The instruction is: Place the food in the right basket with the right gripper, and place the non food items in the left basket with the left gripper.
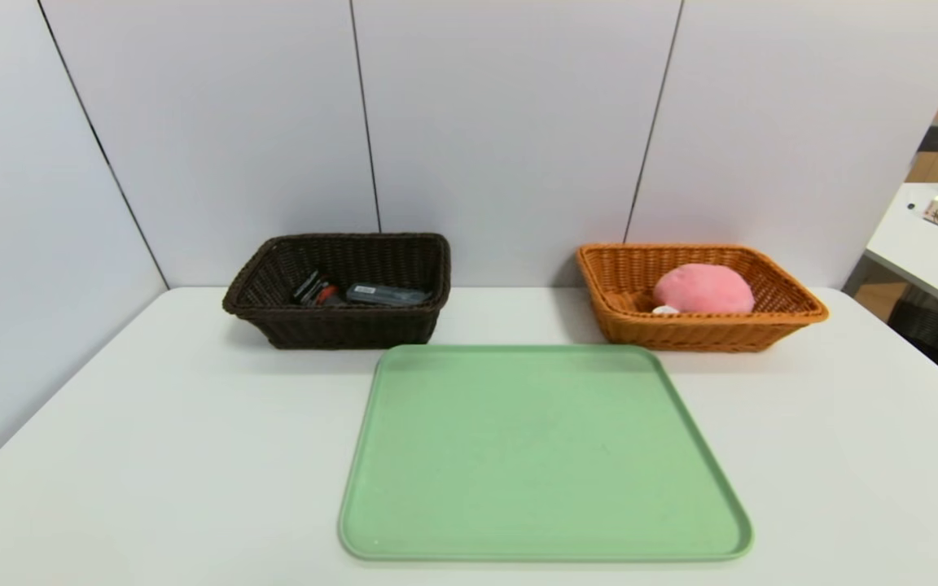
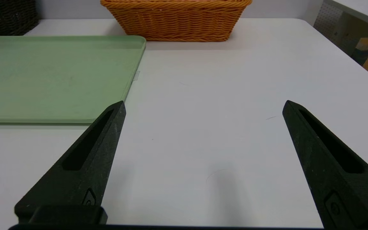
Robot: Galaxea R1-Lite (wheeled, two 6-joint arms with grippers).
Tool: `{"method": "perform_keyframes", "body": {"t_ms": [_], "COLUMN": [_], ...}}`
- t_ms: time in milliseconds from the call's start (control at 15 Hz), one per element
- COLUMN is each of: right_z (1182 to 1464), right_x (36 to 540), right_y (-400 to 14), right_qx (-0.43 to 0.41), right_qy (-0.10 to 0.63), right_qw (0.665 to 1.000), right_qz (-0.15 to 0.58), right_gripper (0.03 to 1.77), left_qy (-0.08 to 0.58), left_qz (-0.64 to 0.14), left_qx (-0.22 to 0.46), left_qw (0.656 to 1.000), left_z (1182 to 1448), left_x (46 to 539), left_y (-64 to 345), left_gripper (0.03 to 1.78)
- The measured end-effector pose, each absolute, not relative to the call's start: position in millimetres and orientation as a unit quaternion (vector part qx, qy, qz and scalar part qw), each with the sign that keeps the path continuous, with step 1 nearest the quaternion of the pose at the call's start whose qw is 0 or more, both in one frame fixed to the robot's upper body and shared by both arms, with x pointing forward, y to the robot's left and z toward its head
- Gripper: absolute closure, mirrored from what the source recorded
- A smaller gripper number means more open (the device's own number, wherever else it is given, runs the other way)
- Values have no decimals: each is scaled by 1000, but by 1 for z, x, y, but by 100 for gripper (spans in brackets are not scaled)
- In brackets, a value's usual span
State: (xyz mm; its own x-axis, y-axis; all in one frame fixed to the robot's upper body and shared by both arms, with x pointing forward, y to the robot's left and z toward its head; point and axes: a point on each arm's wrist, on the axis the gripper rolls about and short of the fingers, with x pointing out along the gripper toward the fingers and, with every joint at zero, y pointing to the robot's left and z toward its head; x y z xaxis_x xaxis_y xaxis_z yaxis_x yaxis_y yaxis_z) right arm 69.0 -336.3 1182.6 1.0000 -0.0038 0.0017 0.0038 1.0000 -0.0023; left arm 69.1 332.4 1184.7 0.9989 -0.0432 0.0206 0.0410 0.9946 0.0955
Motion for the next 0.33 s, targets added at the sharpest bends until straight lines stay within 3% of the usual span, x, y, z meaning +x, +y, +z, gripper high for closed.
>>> {"method": "perform_keyframes", "body": {"t_ms": [333], "right_z": [1183], "right_x": [69], "right_y": [-336], "right_qx": [0], "right_qy": [-1], "right_qw": [1000], "right_qz": [-3], "right_gripper": [11], "left_qy": [-11], "left_qz": [-21], "left_qx": [48], "left_qw": [999], "left_z": [1185], "left_x": [69], "left_y": [332], "left_gripper": [12]}}
